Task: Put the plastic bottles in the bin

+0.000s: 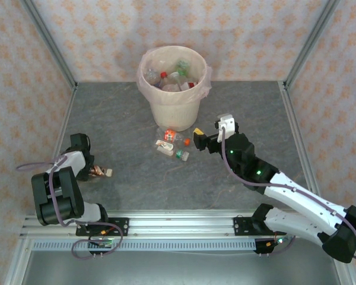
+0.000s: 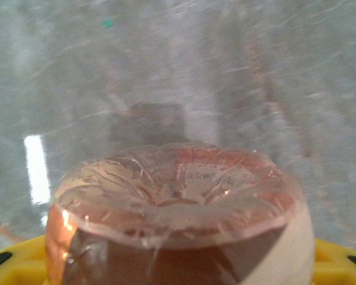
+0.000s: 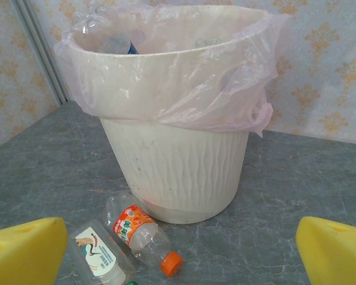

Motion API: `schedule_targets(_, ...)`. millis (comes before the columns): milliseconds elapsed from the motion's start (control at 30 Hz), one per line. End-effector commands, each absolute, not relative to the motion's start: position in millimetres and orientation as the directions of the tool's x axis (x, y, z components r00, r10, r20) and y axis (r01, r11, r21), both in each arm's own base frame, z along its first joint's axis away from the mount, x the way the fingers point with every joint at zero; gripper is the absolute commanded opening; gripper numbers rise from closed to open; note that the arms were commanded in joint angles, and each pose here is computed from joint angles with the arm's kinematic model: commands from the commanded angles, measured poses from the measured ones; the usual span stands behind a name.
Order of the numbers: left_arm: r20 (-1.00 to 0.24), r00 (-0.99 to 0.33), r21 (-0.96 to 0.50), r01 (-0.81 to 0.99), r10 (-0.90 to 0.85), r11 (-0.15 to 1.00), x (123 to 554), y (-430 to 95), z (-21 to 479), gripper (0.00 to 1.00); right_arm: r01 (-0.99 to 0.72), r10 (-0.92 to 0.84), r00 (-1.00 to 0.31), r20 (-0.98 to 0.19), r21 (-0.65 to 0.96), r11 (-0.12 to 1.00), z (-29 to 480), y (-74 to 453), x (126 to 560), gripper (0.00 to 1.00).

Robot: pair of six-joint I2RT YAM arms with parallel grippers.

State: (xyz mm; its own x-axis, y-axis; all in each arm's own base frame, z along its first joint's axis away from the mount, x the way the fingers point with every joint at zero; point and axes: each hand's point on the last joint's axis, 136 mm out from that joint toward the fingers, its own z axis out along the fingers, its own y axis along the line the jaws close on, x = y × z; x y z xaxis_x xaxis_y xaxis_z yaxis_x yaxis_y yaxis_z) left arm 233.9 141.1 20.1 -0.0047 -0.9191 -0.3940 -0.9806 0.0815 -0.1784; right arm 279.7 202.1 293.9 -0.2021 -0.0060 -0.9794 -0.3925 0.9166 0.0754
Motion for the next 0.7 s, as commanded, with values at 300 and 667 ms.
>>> schedule_targets(300, -0.745, -0.145, -0.415, -0.664, -0.651, 0.622, 348, 68, 235, 0.49, -0.209, 0.159, -0.209, -0.965, 0.202, 0.957, 298, 175, 291, 0.99)
schedule_targets(667, -0.881, -0.012, -0.473, -0.01, -0.473, 0.881, 413, -101, 465, 0.49, -0.128, 0.255, -0.19, -0.948, 0.282, 0.951, 292, 161, 292, 0.99)
